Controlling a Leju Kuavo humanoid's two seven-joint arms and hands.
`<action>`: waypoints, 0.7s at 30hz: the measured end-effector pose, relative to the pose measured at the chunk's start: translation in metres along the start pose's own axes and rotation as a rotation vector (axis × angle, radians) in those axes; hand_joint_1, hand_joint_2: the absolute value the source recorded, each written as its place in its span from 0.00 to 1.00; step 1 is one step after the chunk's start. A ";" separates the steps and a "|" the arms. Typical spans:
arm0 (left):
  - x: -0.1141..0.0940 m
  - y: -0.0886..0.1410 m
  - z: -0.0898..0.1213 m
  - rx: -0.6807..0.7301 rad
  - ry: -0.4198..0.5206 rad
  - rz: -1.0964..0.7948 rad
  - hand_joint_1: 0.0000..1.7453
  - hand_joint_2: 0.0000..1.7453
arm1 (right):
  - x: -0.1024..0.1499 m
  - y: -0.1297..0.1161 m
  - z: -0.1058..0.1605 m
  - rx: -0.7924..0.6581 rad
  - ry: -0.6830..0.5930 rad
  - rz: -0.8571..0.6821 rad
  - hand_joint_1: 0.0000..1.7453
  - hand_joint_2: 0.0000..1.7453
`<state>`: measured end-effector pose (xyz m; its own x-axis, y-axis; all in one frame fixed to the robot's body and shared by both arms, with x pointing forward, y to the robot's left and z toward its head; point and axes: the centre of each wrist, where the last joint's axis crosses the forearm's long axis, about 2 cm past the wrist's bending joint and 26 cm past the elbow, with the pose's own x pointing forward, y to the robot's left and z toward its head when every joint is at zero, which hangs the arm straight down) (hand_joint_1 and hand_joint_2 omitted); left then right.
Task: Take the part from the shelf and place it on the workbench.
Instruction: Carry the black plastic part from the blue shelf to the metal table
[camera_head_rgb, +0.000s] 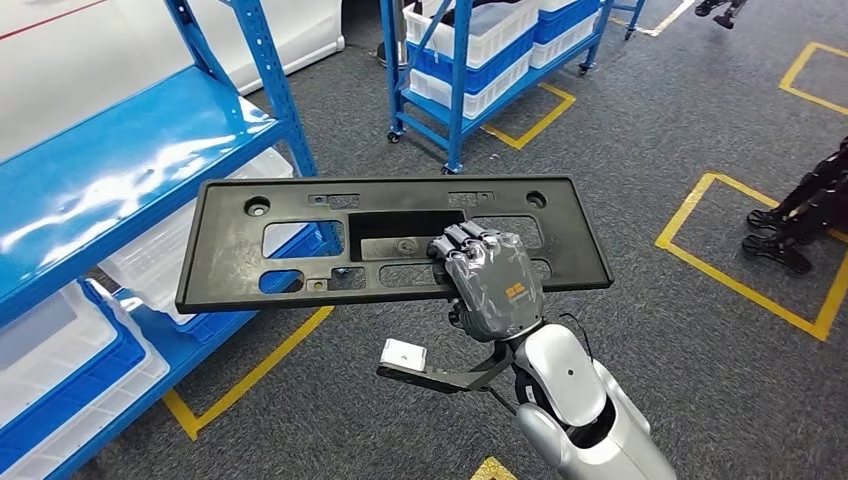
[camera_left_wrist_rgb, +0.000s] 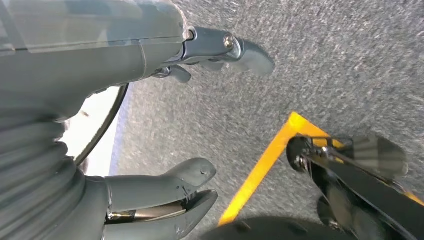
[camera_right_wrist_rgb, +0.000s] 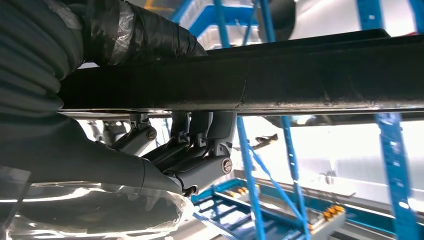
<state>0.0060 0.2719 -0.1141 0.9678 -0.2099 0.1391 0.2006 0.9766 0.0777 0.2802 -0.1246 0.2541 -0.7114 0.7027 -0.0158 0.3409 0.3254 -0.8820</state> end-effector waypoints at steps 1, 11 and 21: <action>0.000 0.000 0.000 0.000 0.001 0.000 0.00 1.00 | 0.000 0.001 0.000 0.003 0.001 -0.001 1.00 1.00; 0.001 -0.005 0.001 0.015 0.007 -0.035 0.00 1.00 | 0.001 0.003 -0.014 -0.004 0.017 0.010 1.00 1.00; -0.002 -0.009 0.001 0.018 -0.003 -0.046 0.00 1.00 | -0.001 0.003 0.009 0.007 0.031 0.031 1.00 1.00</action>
<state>0.0022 0.2629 -0.1138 0.9572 -0.2544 0.1382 0.2418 0.9650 0.1015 0.2763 -0.1306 0.2474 -0.6812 0.7316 -0.0282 0.3577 0.2989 -0.8847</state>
